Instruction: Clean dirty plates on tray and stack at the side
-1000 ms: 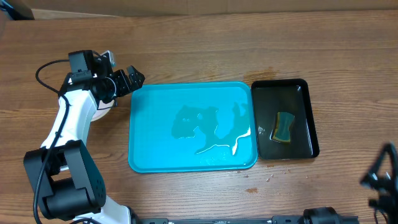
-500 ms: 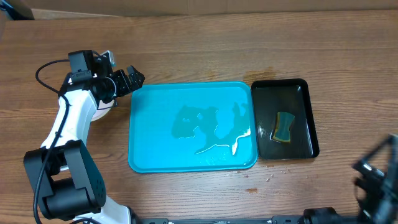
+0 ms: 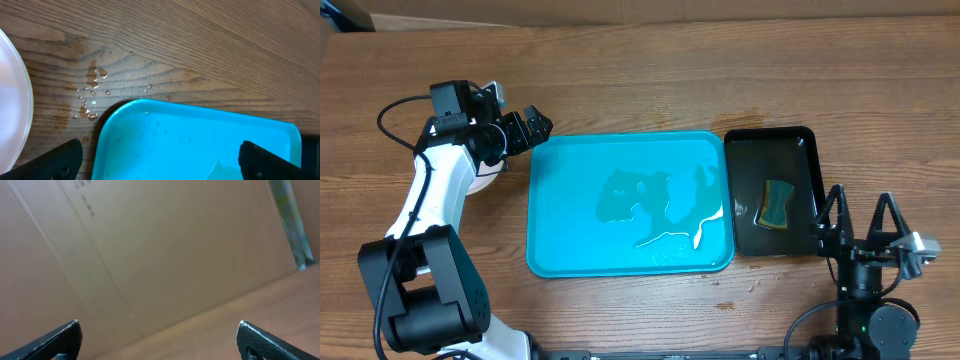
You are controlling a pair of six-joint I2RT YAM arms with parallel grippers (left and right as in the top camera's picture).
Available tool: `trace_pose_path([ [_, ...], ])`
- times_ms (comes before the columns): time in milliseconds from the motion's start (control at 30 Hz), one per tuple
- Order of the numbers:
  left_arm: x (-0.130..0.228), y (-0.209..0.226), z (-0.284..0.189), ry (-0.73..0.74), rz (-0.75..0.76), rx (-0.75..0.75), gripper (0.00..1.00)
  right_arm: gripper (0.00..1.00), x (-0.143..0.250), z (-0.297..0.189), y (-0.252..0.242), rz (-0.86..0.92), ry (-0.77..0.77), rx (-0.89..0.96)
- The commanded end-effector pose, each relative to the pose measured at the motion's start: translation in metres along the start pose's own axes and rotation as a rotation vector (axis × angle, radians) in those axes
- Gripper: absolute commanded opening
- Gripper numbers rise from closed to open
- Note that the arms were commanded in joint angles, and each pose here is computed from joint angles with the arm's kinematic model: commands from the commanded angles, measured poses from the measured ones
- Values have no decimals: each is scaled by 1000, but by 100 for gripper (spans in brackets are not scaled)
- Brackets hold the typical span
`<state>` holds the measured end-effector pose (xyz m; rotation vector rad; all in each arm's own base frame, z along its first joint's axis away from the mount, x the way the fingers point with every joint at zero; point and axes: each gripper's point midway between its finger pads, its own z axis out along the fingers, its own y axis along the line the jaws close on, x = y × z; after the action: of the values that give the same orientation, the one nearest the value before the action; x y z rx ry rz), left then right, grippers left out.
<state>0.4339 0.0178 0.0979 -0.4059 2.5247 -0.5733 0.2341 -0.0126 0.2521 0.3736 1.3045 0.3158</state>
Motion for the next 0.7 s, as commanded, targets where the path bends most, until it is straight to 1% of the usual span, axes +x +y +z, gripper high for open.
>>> trace_pose_path([
  [0,-9,-7,-6,-27,36,6,100,100,15,0,-6,4,26,4],
  [133,-9,-7,-6,-27,35,6,100,100,42,0,-17,-3,83,25],
  [200,-9,-7,-6,-27,35,6,100,100,54,-2,-23,-11,135,46],
  [367,-9,-7,-6,-27,35,6,100,100,74,-6,-33,-25,222,86],
  [667,-9,-7,-6,-27,36,6,100,100,73,-6,-32,-24,215,83],
])
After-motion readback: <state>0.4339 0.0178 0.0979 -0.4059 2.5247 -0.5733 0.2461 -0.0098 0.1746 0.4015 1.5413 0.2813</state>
